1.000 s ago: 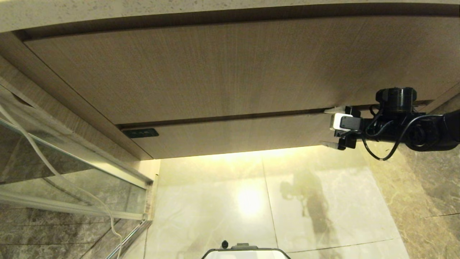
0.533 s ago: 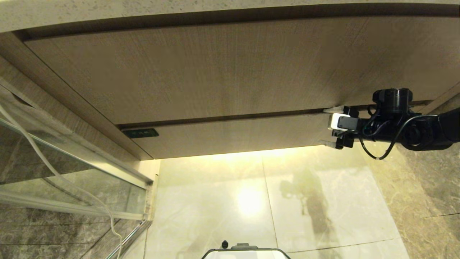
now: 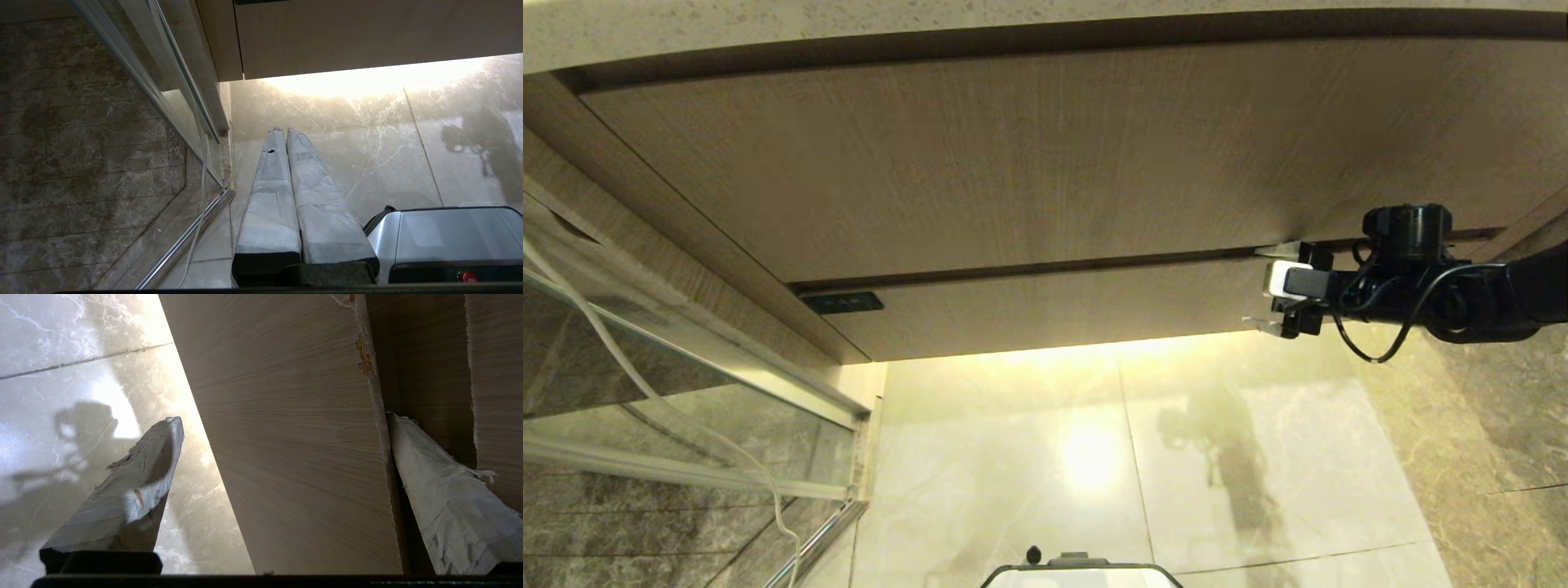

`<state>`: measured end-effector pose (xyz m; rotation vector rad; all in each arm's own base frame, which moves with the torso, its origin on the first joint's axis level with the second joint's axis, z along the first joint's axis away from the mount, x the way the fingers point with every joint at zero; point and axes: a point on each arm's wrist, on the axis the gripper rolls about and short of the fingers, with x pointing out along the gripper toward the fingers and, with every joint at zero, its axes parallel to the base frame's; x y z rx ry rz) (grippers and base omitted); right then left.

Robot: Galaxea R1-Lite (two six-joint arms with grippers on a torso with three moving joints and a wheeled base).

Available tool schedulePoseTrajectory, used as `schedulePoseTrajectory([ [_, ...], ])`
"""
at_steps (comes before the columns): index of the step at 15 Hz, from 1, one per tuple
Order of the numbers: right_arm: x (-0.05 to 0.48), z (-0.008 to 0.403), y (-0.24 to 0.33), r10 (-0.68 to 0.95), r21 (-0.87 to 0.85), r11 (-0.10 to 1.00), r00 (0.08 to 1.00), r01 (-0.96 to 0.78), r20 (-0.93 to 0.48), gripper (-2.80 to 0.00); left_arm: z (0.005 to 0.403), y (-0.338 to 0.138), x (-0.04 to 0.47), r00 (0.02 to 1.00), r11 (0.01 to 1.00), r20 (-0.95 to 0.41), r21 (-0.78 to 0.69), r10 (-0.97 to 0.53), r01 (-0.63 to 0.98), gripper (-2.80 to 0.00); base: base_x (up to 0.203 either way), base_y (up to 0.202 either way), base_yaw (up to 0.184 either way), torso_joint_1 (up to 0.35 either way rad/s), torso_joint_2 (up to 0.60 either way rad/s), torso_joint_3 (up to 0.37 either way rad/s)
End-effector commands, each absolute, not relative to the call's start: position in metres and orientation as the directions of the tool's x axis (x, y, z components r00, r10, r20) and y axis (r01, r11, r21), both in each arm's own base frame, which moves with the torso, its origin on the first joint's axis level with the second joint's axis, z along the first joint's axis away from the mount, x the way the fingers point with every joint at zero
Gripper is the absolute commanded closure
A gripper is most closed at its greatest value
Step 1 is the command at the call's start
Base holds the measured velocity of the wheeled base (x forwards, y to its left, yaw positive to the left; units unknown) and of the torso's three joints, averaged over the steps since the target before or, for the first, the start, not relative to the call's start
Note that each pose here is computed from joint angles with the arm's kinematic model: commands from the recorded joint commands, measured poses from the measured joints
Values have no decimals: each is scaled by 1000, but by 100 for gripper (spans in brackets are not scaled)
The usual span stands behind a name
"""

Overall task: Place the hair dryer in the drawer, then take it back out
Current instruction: Pull open the drawer

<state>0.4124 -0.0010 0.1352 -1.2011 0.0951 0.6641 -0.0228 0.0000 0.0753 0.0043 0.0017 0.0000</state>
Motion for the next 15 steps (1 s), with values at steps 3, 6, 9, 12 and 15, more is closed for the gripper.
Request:
schedulePoseTrajectory([
  [3, 401, 130, -12, 327, -757, 219, 777, -616, -538, -280, 75, 0, -23, 1000, 1000, -2, 5, 0, 0, 0, 0, 0, 0, 0, 0, 0],
  [6, 394, 132, -14, 302, -749, 222, 775, -624, -556, -280, 75, 0, -23, 1000, 1000, -3, 5, 0, 0, 0, 0, 0, 0, 0, 0, 0],
  [9, 394, 135, -13, 302, -745, 226, 772, -628, -559, -280, 75, 0, -23, 1000, 1000, -3, 5, 0, 0, 0, 0, 0, 0, 0, 0, 0],
  [12, 391, 134, -13, 302, -740, 226, 768, -634, -565, -280, 75, 0, -23, 1000, 1000, -3, 5, 0, 0, 0, 0, 0, 0, 0, 0, 0],
  [15, 389, 140, -13, 295, -746, 237, 778, -622, -555, -280, 75, 0, -23, 1000, 1000, -3, 5, 0, 0, 0, 0, 0, 0, 0, 0, 0],
])
